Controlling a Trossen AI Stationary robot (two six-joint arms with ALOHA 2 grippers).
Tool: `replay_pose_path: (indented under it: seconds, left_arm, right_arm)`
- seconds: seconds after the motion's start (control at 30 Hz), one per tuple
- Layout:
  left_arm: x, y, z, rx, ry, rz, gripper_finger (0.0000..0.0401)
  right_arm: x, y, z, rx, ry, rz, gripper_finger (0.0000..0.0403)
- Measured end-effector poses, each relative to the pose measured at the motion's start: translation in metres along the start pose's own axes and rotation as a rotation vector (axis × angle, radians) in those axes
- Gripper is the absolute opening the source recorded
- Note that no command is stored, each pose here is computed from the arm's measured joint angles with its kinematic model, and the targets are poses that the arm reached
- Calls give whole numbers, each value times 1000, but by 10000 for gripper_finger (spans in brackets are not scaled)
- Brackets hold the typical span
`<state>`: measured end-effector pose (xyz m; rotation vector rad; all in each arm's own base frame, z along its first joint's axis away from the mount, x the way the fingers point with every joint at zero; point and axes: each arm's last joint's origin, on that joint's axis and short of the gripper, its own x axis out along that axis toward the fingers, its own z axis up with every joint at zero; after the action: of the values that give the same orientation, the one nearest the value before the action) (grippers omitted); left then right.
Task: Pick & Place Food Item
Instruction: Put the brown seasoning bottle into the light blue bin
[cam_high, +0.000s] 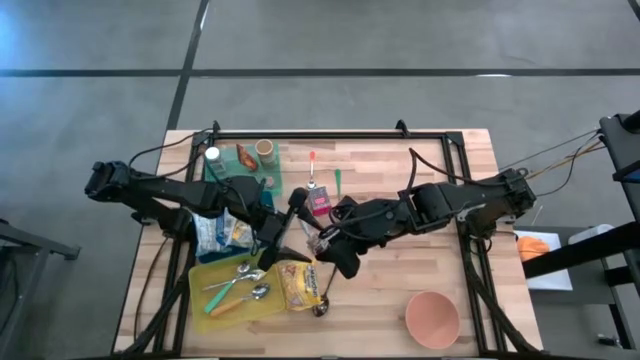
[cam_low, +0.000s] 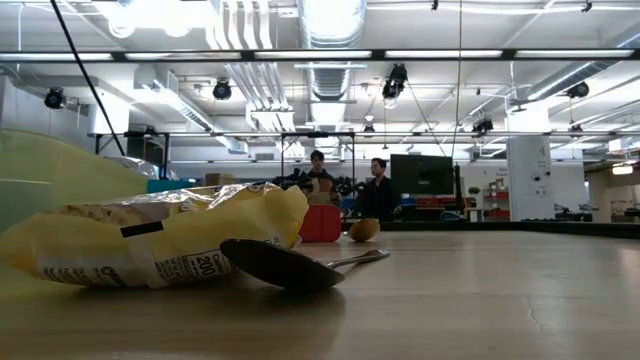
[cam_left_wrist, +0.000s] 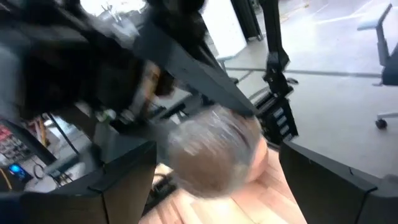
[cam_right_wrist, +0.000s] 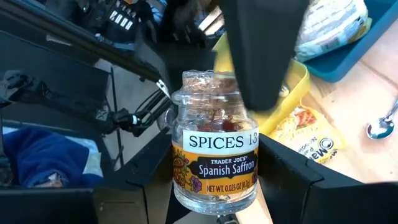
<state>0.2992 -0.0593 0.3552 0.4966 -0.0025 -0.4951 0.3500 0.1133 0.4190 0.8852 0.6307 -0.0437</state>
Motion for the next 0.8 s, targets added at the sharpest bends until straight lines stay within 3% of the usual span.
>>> replay_pose_path:
  seconds: [0.5,0.8]
  left_arm:
    - [-1,1,4,114,-16,-42,241]
    - [-1,0,4,136,-22,-54,224]
  right_arm:
    - [3,0,1,-23,42,32,189]
    - [4,0,3,-23,39,63,189]
